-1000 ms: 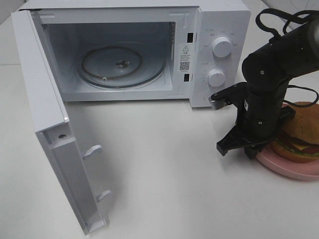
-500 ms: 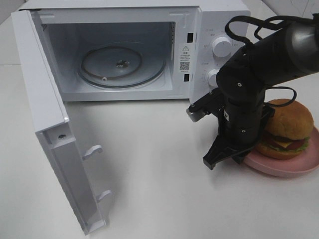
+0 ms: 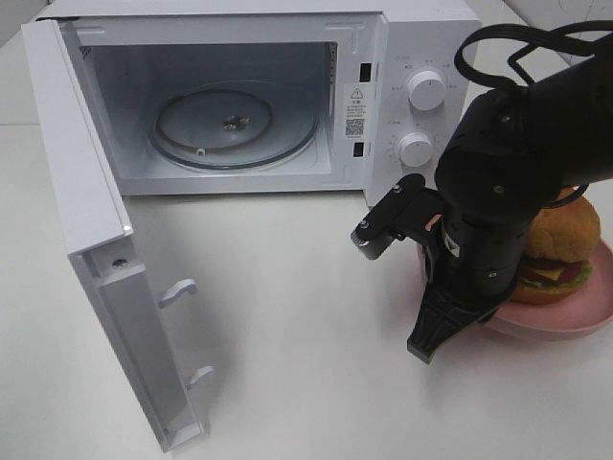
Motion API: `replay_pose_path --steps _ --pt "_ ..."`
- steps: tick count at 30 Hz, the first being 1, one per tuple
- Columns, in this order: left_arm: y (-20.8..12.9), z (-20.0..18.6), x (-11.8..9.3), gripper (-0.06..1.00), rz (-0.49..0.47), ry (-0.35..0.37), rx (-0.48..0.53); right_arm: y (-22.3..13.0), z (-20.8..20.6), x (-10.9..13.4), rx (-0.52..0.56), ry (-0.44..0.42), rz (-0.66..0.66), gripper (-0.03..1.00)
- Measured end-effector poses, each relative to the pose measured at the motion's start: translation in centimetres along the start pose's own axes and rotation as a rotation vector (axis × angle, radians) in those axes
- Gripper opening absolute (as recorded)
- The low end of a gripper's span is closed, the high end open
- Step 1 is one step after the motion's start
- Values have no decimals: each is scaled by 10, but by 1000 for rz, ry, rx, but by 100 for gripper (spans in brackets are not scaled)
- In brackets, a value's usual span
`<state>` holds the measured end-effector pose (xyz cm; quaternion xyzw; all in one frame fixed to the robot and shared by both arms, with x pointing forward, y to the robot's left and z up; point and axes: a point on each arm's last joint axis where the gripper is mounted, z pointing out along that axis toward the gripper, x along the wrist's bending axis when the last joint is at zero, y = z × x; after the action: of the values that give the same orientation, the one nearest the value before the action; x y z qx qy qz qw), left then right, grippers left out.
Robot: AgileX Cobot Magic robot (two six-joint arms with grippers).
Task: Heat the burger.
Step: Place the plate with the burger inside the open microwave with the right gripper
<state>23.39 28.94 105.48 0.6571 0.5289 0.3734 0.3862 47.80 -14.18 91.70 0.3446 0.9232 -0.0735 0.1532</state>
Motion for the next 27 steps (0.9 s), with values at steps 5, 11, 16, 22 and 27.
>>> replay_pose_path --steps 5,11,16,22,27 --pt "0 0 0 0 0 0 0 -7 -13 16 -41 -23 -103 1" --pt "0 0 0 0 0 0 0 -16 -24 32 -94 -25 -229 1" --pt "0 0 0 0 0 0 0 -21 -33 45 -192 -21 -396 1" --pt "0 0 0 0 0 0 0 -20 -34 50 -244 -30 -539 2" --pt "0 0 0 0 0 0 0 -17 -34 51 -288 -46 -686 2"
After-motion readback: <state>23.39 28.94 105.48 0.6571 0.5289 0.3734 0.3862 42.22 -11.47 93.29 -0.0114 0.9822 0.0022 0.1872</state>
